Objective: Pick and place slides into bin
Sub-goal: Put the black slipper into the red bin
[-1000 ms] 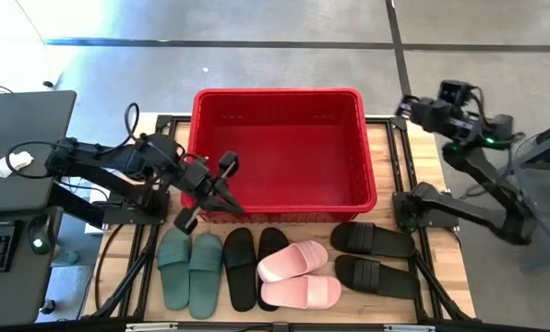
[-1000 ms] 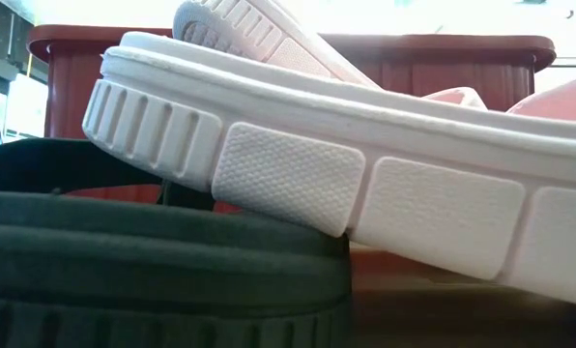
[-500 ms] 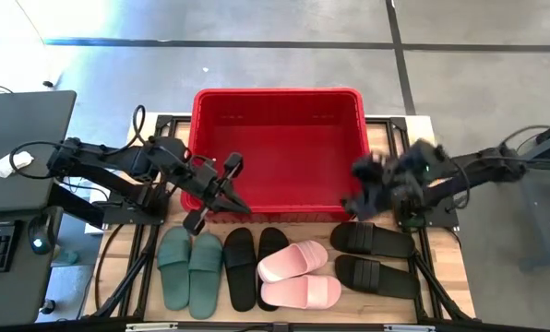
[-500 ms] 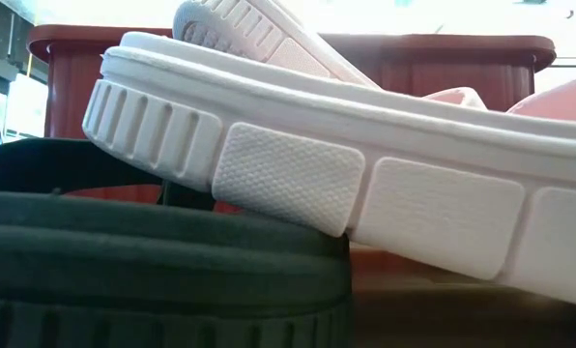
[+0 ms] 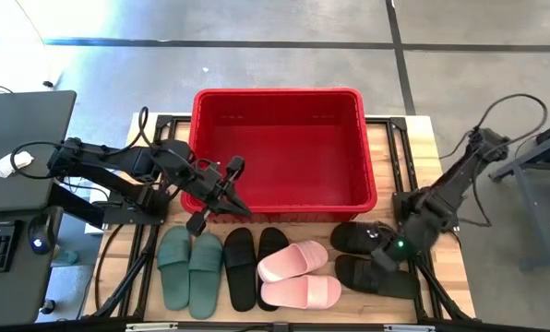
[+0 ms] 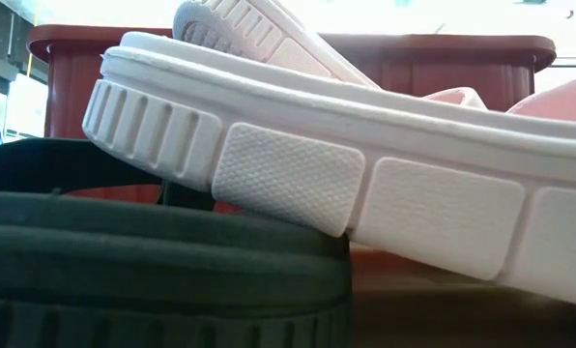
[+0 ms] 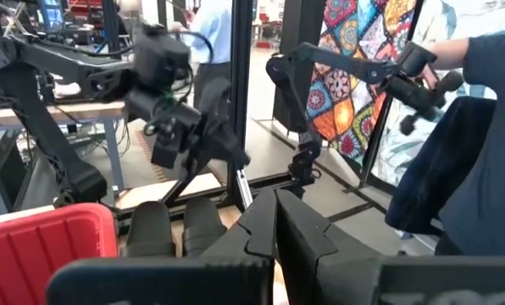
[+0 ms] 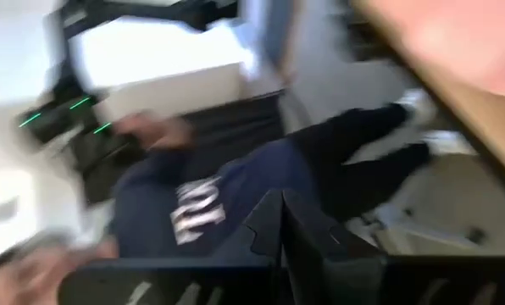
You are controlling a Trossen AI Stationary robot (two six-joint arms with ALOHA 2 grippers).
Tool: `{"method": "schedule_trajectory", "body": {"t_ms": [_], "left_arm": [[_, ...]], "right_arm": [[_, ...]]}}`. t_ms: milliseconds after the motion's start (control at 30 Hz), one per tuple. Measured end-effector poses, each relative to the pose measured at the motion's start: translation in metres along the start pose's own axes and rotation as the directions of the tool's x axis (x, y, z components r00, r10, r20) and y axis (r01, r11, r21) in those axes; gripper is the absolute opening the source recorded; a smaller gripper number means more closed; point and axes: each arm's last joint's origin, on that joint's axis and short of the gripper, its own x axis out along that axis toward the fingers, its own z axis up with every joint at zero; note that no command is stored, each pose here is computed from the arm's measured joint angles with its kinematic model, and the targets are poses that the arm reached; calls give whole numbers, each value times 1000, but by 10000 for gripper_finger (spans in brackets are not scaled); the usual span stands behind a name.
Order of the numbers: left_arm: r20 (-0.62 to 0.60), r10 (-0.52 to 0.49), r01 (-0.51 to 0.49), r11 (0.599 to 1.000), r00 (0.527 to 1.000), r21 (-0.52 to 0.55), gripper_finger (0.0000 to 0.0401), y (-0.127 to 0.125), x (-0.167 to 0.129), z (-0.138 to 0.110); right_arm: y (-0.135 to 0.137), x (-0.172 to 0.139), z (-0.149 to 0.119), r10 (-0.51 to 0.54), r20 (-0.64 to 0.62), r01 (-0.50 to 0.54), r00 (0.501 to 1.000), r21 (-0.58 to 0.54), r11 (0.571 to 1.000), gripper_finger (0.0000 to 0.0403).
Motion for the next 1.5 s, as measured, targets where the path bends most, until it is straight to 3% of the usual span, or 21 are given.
{"method": "schedule_trajectory", "body": {"t_ms": [167, 333, 500, 667, 933, 1067, 1300, 1367, 1500], "left_arm": [[-77, 0, -2, 1000, 997, -24, 1, 1, 2, -9], [-170, -2, -3, 1000, 985, -30, 1, 2, 5, -20], [-245, -5, -8, 999, 969, -51, 1, 3, 8, -29], [-265, -6, -3, 1000, 964, -31, 1, 5, 13, -33], [-264, -6, -1, 1000, 964, -28, 1, 5, 14, -33], [-265, -6, -2, 1000, 964, -29, 1, 5, 14, -34], [-265, -6, -2, 1000, 964, -29, 1, 5, 14, -34], [-265, -5, -2, 1000, 964, -28, 1, 5, 14, -34], [-265, 1, -9, 1000, 964, -27, 1, 5, 14, -34]], "right_arm": [[-31, -3, -24, -220, 123, 202, 968, 145, 969, 0], [-54, -2, -41, -382, 135, 339, 914, 259, 904, 0], [-71, 8, -52, -488, 133, 449, 863, 240, 861, 0], [-87, 22, -56, -612, 78, 580, 787, 247, 777, 0], [-104, 39, -61, -652, 154, 619, 742, 215, 755, 20], [-108, 44, -62, -670, 149, 638, 728, 212, 740, 72], [-110, 52, -61, -627, 227, 608, 745, 156, 778, 182], [-110, 51, -60, -616, 263, 599, 742, 151, 786, 201], [-112, 49, -55, -646, 289, 621, 707, 183, 762, 215]]}}
